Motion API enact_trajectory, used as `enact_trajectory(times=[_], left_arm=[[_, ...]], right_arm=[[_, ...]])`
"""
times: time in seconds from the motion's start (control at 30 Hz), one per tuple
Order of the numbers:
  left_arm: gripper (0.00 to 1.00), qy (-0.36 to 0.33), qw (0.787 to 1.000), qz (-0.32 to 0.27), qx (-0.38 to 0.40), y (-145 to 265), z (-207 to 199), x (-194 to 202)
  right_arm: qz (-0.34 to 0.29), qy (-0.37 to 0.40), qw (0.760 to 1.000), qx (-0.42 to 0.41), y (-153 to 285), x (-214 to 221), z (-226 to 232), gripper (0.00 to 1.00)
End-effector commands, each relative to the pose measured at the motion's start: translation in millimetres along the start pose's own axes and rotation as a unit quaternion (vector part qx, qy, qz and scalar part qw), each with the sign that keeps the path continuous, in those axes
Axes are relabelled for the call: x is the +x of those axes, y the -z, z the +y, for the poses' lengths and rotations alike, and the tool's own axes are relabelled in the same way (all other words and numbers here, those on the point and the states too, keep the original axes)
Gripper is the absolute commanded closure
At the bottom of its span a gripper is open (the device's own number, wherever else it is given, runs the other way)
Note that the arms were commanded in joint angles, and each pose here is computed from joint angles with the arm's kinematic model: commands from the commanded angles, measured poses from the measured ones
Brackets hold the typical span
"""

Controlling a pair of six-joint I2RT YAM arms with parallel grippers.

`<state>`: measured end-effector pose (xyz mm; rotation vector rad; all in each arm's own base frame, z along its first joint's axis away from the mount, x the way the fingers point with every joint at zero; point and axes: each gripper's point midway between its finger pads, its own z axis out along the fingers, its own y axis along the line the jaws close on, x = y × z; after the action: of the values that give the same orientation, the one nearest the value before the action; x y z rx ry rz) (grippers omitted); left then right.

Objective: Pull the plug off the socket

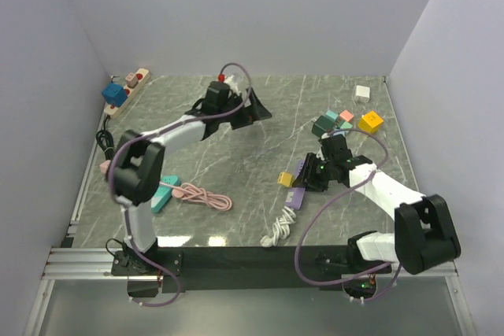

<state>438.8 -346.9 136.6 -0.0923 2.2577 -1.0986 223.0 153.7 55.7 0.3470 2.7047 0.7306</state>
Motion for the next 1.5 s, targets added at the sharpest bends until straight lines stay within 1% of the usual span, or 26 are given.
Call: enact_trajectory(times=[0.0,0.03,0.1,0.2,0.3,0.4,0.63,0.73,0.8,0.9,0.93,0.97,1.03,1.2,1.3,1.33,1.4,1.43,1.47], left_arm=[[0.01,-0.035,0.996,0.046,0.071,39,-15,39],[0.01,-0.038,0.994,0.054,0.093,53,-24,47],[0.01,-0.029,0.992,0.071,0.102,69,-15,75],[0.01,-0.032,0.989,0.094,0.108,82,-9,107],[0.01,-0.04,0.988,0.104,0.108,84,-8,124],[0.0,-0.046,0.989,0.106,0.094,80,-3,130],[0.01,-0.066,0.99,0.103,0.074,68,-6,139],[0.03,-0.068,0.99,0.105,0.06,59,-4,144],[0.08,-0.069,0.99,0.104,0.061,54,-7,145],[0.17,-0.068,0.989,0.108,0.07,48,-14,148],[0.24,-0.07,0.989,0.112,0.072,46,-14,149],[0.26,-0.074,0.988,0.115,0.075,44,-18,151],[0.33,-0.072,0.988,0.12,0.066,40,-13,154],[0.37,-0.068,0.989,0.124,0.052,34,-1,160],[0.46,-0.061,0.987,0.134,0.058,33,0,167],[0.54,-0.059,0.987,0.136,0.06,33,0,169],[0.63,-0.057,0.986,0.141,0.06,33,0,176],[0.74,-0.053,0.986,0.144,0.058,34,2,179],[0.8,-0.052,0.986,0.147,0.055,33,4,182]], right_arm=[[-0.003,0.04,0.998,-0.039,-4,-18,21,1.0],[-0.002,0.046,0.998,-0.05,-4,-22,28,1.0],[0.009,0.045,0.997,-0.056,-11,-24,32,1.0],[0.025,0.049,0.996,-0.077,-18,-29,43,1.0],[0.049,0.052,0.993,-0.092,-24,-31,52,1.0],[0.055,0.055,0.992,-0.094,-27,-35,56,1.0],[0.068,0.048,0.992,-0.095,-33,-33,61,1.0],[0.073,0.044,0.991,-0.099,-34,-31,63,1.0],[0.074,0.043,0.991,-0.1,-35,-31,64,1.0],[0.081,0.038,0.991,-0.102,-37,-28,66,1.0],[0.08,0.037,0.991,-0.105,-38,-30,67,1.0],[0.08,0.036,0.991,-0.105,-39,-30,67,1.0],[0.083,0.033,0.99,-0.109,-40,-30,69,1.0],[0.091,0.03,0.988,-0.123,-40,-29,75,1.0],[0.092,0.027,0.987,-0.125,-42,-28,76,1.0],[0.09,0.026,0.988,-0.126,-42,-29,76,1.0],[0.093,0.022,0.987,-0.126,-44,-28,76,1.0],[0.093,0.022,0.987,-0.127,-45,-29,76,1.0],[0.095,0.02,0.987,-0.126,-46,-29,76,1.0]])
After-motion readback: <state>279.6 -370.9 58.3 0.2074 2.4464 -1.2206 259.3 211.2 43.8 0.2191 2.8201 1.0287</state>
